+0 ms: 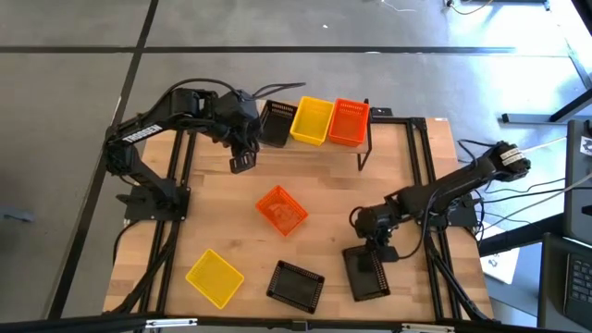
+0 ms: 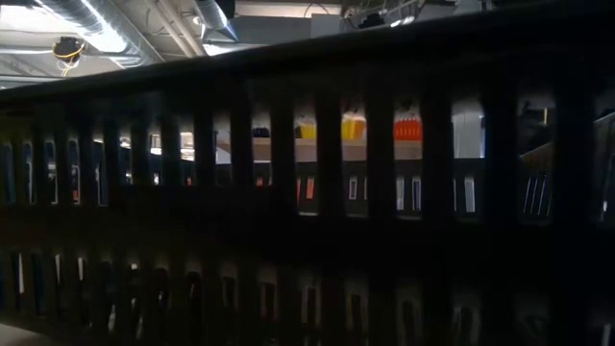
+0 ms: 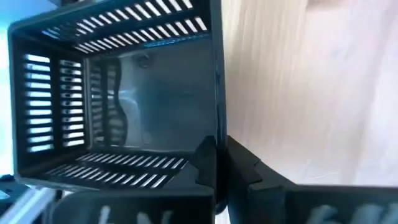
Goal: Stack baskets on shelf by color
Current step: Stack the right black basket on the black basket on the shelf
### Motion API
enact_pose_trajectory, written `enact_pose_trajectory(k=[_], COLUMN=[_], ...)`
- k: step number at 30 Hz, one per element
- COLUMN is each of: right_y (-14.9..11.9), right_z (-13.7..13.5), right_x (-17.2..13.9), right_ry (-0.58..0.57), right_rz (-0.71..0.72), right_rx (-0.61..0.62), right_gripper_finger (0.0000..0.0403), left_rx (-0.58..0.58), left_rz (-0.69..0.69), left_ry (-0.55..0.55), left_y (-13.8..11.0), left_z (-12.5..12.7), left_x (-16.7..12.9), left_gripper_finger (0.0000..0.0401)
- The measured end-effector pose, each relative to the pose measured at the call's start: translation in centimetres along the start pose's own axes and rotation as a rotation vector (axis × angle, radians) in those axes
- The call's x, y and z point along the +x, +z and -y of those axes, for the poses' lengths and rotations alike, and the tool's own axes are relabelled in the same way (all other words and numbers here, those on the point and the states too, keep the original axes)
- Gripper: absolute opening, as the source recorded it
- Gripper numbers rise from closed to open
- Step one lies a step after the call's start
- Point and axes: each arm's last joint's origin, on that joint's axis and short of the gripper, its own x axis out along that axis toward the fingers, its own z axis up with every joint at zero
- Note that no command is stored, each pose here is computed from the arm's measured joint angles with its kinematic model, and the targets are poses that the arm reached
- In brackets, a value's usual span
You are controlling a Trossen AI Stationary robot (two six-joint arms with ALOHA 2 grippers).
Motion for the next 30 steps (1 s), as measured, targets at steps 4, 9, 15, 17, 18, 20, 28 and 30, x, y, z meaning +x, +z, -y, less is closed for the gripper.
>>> enact_pose_trajectory(k=[4, 9, 15, 17, 18, 20, 28, 30], right_y=[2.0, 4.1, 6.7, 7.7, 8.2, 8.9, 11.2, 11.8], right_z=[-0.5, -0.8, -0.4, -0.1, 0.1, 0.6, 3.9, 5.0], right_x=[-2.5, -6.3, -12.2, -14.3, -15.5, -17.7, -25.5, -27.0], right_ry=[-0.016, -0.121, -0.29, -0.381, -0.429, -0.518, -0.676, -0.702], right_rz=[0.012, 0.015, 0.105, 0.183, 0.233, 0.322, 0.587, 0.606], right_rx=[-0.018, 0.0, 0.043, 0.063, 0.075, 0.117, 0.232, 0.218], right_gripper_finger=[0.0002, 0.0002, 0.0001, 0.0001, 0.0001, 0.0, 0.0, 0.0], left_rx=[0.003, 0.002, -0.003, -0.004, -0.004, -0.006, -0.013, -0.014], left_rz=[0.02, 0.024, 0.052, 0.052, 0.052, 0.052, 0.072, 0.076], left_ry=[0.0, 0.0, 0.002, 0.021, 0.035, 0.067, 0.12, 0.123], left_y=[0.2, 0.2, 0.5, 0.5, 0.5, 0.5, 0.7, 0.7], left_z=[0.0, 0.0, 0.0, -0.1, -0.1, -0.2, -0.3, -0.4], left_x=[0.0, 0.0, 0.0, 0.0, 0.0, 0.0, -0.1, -0.1], left_gripper_finger=[0.0075, 0.0075, 0.0075, 0.0075, 0.0075, 0.0075, 0.0075, 0.0075])
